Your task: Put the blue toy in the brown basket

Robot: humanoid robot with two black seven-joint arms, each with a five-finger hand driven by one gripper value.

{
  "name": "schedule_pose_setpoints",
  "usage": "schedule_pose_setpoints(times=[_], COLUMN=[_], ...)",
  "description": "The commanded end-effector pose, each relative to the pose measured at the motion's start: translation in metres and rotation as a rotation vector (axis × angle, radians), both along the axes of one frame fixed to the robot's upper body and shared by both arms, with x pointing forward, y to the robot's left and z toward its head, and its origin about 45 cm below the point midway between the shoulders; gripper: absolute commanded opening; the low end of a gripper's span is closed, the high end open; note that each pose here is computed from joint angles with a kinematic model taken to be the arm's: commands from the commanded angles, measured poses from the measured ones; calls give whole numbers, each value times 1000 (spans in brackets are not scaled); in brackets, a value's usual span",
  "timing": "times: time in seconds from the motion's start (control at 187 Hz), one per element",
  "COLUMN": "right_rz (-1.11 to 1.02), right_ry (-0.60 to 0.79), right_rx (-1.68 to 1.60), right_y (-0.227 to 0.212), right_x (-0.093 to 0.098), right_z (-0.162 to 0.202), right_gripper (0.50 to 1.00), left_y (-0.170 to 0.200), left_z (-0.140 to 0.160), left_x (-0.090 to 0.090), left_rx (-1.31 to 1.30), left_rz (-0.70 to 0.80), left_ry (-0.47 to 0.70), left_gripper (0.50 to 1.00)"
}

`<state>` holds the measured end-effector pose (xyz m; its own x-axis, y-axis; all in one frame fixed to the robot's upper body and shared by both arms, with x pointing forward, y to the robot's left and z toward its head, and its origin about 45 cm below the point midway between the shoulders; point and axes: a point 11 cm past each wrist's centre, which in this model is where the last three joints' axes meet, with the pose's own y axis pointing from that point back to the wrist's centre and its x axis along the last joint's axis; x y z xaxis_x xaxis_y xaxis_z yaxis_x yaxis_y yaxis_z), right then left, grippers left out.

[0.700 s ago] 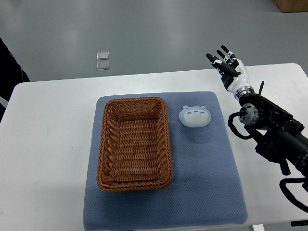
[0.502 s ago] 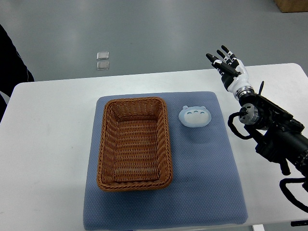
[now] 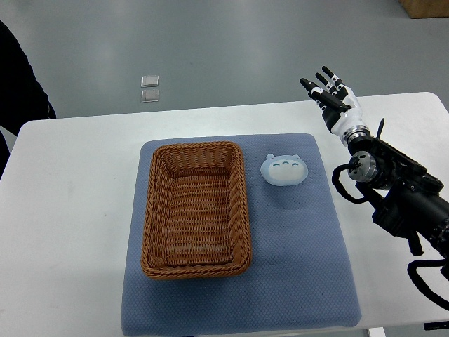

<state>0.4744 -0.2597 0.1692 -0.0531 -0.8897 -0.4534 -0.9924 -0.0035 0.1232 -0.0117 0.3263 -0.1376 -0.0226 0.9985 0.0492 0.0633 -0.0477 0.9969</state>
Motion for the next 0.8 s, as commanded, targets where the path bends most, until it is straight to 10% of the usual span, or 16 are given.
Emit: schedule_pose_setpoints(times=[0.0, 0.796], right_rz=[-2, -41], right_ry=[0, -43], right_rx=[0, -113], right_y=[-1, -22], right_x=[0, 6], right_z=[0, 38], right_gripper=[905, 905], left_y=[0, 0], left_z=[0, 0], left_x=[0, 0], left_rx=[-1, -1], left_rz=[1, 1], left_ry=[0, 0], left_gripper=[1000, 1000])
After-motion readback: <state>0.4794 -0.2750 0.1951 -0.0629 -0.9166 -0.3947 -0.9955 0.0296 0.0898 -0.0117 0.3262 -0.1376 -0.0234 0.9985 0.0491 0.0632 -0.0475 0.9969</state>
